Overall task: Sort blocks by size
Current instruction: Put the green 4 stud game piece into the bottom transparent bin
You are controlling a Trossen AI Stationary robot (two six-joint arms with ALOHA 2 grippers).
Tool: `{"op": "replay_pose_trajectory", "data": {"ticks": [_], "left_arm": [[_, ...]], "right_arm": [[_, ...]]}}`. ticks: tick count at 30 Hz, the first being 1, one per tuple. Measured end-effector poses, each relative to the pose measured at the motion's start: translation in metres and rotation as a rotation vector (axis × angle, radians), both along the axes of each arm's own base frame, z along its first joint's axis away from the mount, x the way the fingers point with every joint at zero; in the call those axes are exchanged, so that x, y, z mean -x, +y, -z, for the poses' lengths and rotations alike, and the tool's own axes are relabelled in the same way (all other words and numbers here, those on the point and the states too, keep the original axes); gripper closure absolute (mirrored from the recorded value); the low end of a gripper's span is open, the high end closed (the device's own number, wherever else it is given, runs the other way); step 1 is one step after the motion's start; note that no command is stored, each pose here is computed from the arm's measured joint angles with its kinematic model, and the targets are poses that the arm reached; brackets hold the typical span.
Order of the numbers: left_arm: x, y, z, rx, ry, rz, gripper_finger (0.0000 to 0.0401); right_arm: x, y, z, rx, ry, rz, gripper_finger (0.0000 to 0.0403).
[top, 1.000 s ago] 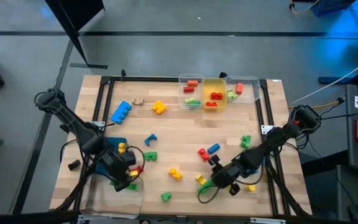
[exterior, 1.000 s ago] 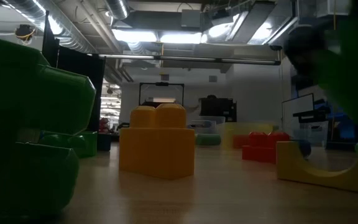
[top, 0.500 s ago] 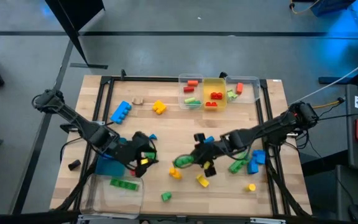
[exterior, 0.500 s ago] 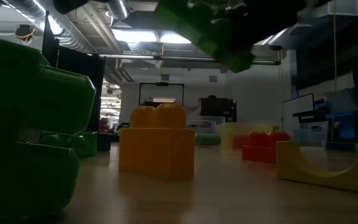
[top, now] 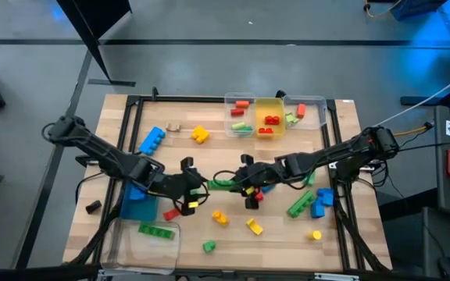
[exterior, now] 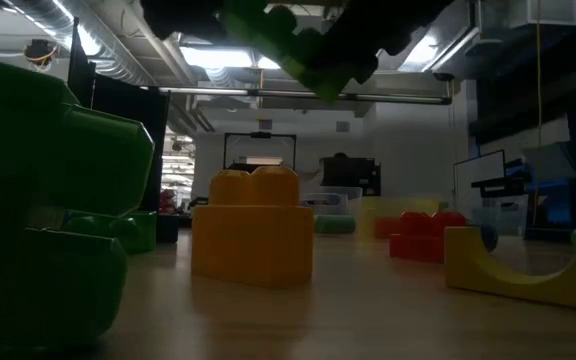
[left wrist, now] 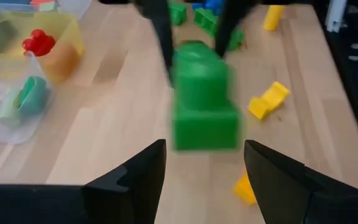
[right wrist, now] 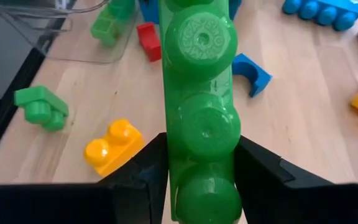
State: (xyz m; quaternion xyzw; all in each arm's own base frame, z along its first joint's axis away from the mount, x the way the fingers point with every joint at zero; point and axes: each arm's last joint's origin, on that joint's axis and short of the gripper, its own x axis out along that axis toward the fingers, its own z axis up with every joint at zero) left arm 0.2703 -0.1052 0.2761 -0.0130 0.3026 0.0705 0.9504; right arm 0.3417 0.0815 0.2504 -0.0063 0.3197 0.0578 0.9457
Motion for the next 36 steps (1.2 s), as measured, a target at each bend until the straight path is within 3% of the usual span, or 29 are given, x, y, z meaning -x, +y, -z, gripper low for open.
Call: {"op": "replay_pose_trajectory", "data": {"ticks": [10, 21, 29, 36], "left_arm": [[-0.012, 0.005, -0.005, 0.021, -0.09, -0.011, 0.0193], [-0.012, 0.01, -0.004, 0.016, -0.076, -0.022, 0.0195], [-0.015, 0.016, -0.003, 0.055, -0.056, 0.004, 0.0277], [-0.015, 0.016, -0.002, 0.059, -0.057, 0.007, 0.028]], "right_arm": [[0.0, -0.001, 0.0, 0.02, -0.006, 0.028, 0.0252], [0.0, -0.001, 0.0, 0.02, -0.007, 0.029, 0.0252], [0.0, -0.001, 0.0, 0.015, -0.007, 0.034, 0.0251], [0.0, -0.001, 0.0, 0.013, -0.007, 0.032, 0.0251]]}}
